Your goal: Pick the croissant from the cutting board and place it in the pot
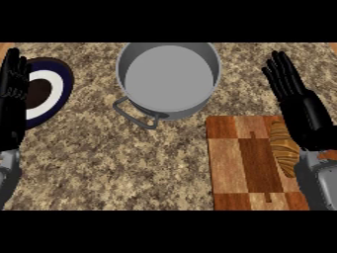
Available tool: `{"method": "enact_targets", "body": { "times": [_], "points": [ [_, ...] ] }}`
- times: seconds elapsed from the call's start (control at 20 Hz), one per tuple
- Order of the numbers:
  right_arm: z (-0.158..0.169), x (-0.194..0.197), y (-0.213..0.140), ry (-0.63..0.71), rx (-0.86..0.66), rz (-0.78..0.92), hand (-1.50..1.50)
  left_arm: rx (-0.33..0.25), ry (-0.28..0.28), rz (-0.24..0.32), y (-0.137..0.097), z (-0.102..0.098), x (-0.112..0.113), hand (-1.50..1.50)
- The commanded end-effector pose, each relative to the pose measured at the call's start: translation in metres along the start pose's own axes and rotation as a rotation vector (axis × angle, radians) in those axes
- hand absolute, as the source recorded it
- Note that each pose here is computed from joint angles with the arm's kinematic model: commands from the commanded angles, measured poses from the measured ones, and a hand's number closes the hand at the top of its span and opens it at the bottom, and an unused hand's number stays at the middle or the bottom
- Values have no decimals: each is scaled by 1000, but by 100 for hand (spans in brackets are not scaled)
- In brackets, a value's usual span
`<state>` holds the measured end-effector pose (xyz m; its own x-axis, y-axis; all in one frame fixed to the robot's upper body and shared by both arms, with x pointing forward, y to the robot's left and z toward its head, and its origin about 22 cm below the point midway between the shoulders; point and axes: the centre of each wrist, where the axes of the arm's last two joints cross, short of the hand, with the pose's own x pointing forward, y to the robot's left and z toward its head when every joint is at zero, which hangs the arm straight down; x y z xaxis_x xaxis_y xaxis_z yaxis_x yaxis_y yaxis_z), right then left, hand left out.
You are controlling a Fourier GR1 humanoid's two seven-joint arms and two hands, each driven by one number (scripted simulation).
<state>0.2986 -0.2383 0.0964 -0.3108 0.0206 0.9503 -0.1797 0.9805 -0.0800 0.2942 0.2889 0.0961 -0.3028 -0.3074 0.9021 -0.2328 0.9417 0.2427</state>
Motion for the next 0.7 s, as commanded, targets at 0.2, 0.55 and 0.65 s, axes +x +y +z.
{"method": "enact_targets", "body": {
  "times": [0.2, 0.55, 0.65],
  "points": [
    [32, -10, -108, 157, -302, 341, -150, -305, 372, 266, -58, 59, -36, 0],
    [97, -62, -154, 717, -519, 864, -150, -480, 517, 382, -86, 90, -38, 0],
    [88, -62, -142, 740, -405, 934, -150, -493, 541, 372, -80, 85, -36, 0]
  ]
}}
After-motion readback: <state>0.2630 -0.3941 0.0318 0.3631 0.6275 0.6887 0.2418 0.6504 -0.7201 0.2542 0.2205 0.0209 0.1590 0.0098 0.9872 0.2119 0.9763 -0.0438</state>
